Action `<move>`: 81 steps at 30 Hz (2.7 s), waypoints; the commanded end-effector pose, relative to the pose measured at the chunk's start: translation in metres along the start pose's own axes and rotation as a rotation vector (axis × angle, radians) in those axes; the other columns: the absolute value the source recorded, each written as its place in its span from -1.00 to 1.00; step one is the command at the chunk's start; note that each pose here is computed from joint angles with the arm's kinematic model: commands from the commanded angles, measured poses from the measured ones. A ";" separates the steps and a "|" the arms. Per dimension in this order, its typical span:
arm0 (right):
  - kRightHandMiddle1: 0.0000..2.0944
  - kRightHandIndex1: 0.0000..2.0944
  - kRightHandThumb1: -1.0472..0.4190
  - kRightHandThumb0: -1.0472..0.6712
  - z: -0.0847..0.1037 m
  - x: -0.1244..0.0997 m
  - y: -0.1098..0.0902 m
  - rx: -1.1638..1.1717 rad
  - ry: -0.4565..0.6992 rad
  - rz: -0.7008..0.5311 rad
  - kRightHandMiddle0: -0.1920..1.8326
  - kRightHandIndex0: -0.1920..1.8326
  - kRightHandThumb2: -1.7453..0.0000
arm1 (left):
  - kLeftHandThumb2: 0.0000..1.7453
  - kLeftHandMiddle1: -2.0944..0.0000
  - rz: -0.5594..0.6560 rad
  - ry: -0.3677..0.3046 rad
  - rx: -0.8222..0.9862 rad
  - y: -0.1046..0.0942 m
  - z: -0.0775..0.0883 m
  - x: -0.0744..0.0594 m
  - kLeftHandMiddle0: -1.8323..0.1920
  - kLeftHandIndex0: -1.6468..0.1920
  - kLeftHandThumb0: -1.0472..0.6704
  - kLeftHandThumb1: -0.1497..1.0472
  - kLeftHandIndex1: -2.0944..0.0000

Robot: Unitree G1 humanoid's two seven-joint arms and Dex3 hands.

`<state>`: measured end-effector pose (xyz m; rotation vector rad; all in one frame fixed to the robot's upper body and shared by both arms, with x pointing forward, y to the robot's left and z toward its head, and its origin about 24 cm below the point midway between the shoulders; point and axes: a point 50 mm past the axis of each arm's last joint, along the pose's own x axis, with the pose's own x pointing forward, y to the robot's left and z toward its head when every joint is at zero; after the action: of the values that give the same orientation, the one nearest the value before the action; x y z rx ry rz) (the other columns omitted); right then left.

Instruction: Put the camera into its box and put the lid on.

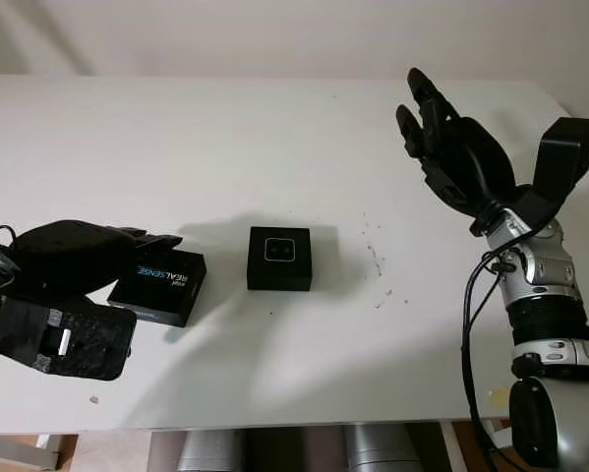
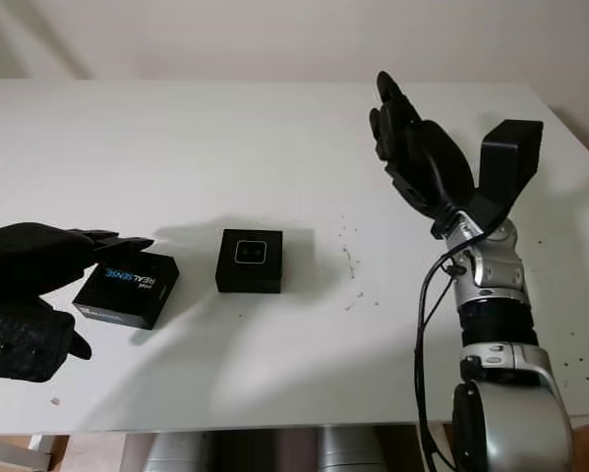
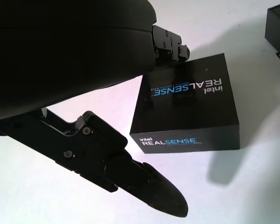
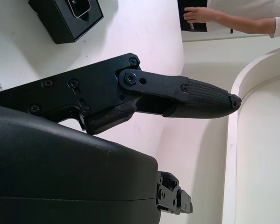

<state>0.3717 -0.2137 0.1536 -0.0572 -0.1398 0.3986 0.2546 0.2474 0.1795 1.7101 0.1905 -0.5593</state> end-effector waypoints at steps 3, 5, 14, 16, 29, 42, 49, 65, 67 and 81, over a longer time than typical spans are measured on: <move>-0.98 -1.00 -1.00 -0.79 0.008 0.001 -0.006 -0.028 -0.017 -0.011 -0.99 -1.00 0.30 | -0.94 0.95 -0.021 -0.005 0.003 0.001 0.000 0.002 0.72 0.72 -0.52 0.50 0.94; -0.98 -1.00 -1.00 -0.80 0.008 0.001 -0.005 -0.026 -0.015 -0.010 -1.00 -1.00 0.31 | -0.94 0.95 0.002 -0.008 -0.003 0.001 0.000 0.004 0.71 0.71 -0.49 0.50 0.94; -0.96 -1.00 -1.00 -0.77 0.004 -0.002 -0.003 -0.032 -0.006 -0.008 -0.98 -1.00 0.33 | -0.93 0.93 0.058 -0.039 -0.008 -0.009 -0.003 0.016 0.64 0.65 -0.46 0.57 0.92; -0.95 -1.00 -1.00 -0.75 0.002 -0.002 -0.003 -0.028 -0.004 -0.015 -0.97 -1.00 0.32 | -0.93 0.92 0.092 -0.060 -0.062 -0.012 -0.003 0.019 0.58 0.58 -0.38 0.60 0.90; -0.95 -0.98 -1.00 -0.73 0.001 -0.003 -0.006 0.004 0.019 -0.035 -0.96 -1.00 0.37 | -0.95 -0.49 0.093 -0.130 -0.264 -0.023 0.004 0.034 0.46 0.47 -0.05 0.82 -0.25; -0.93 -0.95 -1.00 -0.70 0.004 -0.004 0.003 0.121 0.012 0.001 -0.89 -0.97 0.48 | -0.94 -0.42 0.077 -0.203 -0.414 -0.018 0.024 0.028 0.38 0.37 0.02 0.78 -0.35; -0.95 -0.97 -1.00 -0.69 0.001 -0.004 0.009 0.130 0.009 0.009 -0.92 -1.00 0.45 | -0.93 -0.50 0.137 -0.167 -0.521 -0.001 0.027 0.015 0.36 0.45 0.03 0.81 -0.41; -0.99 -1.00 -1.00 -0.73 0.010 -0.012 0.049 -0.016 -0.140 0.040 -1.00 -1.00 0.29 | -0.94 -0.42 0.330 -0.143 -0.645 0.065 0.032 0.001 0.30 0.41 0.14 0.79 -0.44; -0.99 -1.00 -1.00 -0.72 0.010 -0.014 0.053 -0.006 -0.155 0.042 -1.00 -1.00 0.29 | -0.94 -0.41 0.339 -0.141 -0.632 0.073 0.035 0.001 0.31 0.41 0.15 0.80 -0.43; -0.96 -1.00 -1.00 -0.70 0.011 -0.009 0.063 0.059 -0.187 0.014 -0.99 -1.00 0.30 | -0.94 -0.41 0.317 -0.083 -0.636 0.078 0.046 0.040 0.28 0.38 0.10 0.78 -0.40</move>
<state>0.3374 -0.1596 0.1525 0.0281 -0.2888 0.4260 0.3070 0.1826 0.2191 1.0604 0.0497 -0.2972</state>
